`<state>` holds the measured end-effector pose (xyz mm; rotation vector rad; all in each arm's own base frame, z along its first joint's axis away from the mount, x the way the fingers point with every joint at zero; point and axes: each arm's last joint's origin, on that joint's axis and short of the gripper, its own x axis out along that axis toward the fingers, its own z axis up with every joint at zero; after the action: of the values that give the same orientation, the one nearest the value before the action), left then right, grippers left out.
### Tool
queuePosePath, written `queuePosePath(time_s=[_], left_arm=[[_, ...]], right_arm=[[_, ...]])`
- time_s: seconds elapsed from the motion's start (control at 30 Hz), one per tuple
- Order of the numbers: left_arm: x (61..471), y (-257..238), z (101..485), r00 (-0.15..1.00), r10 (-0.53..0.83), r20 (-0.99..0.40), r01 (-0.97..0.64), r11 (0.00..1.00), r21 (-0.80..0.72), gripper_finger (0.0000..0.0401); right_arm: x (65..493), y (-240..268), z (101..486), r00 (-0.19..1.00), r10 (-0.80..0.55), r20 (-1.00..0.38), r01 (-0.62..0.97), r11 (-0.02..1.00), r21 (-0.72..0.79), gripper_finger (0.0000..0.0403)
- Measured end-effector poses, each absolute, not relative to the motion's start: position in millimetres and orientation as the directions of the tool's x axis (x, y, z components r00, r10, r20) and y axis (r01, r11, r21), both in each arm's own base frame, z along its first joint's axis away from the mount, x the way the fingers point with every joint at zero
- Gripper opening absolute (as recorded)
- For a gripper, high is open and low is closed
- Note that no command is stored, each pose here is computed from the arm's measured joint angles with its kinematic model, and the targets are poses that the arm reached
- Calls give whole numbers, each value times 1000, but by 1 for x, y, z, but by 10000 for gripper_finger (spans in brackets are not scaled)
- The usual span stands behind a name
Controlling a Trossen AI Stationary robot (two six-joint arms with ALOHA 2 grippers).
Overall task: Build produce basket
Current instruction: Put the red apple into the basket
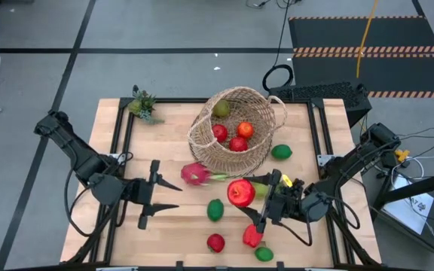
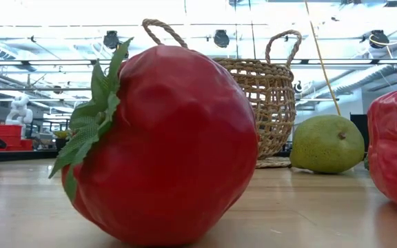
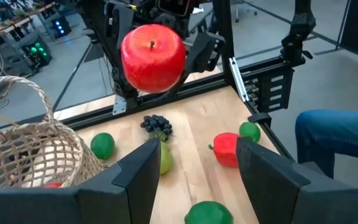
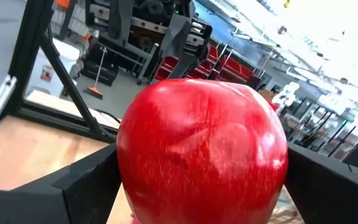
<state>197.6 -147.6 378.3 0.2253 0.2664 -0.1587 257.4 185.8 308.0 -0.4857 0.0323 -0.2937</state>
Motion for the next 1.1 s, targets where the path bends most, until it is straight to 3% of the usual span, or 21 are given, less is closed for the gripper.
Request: queuePosePath(time_s=[0.47,0.9,1.1], left_arm=[[197,-149,379,952,-130,-276,195,956,219,209],[197,-149,379,952,-130,-276,194,956,220,209],[197,-149,379,952,-130,-275,194,955,222,209]], right_arm=[[257,186,308,957,-288,39,220,631,-744,391],[257,186,308,957,-289,38,170,446,-879,391],[257,186,308,957,-289,38,160,410,-898,391]])
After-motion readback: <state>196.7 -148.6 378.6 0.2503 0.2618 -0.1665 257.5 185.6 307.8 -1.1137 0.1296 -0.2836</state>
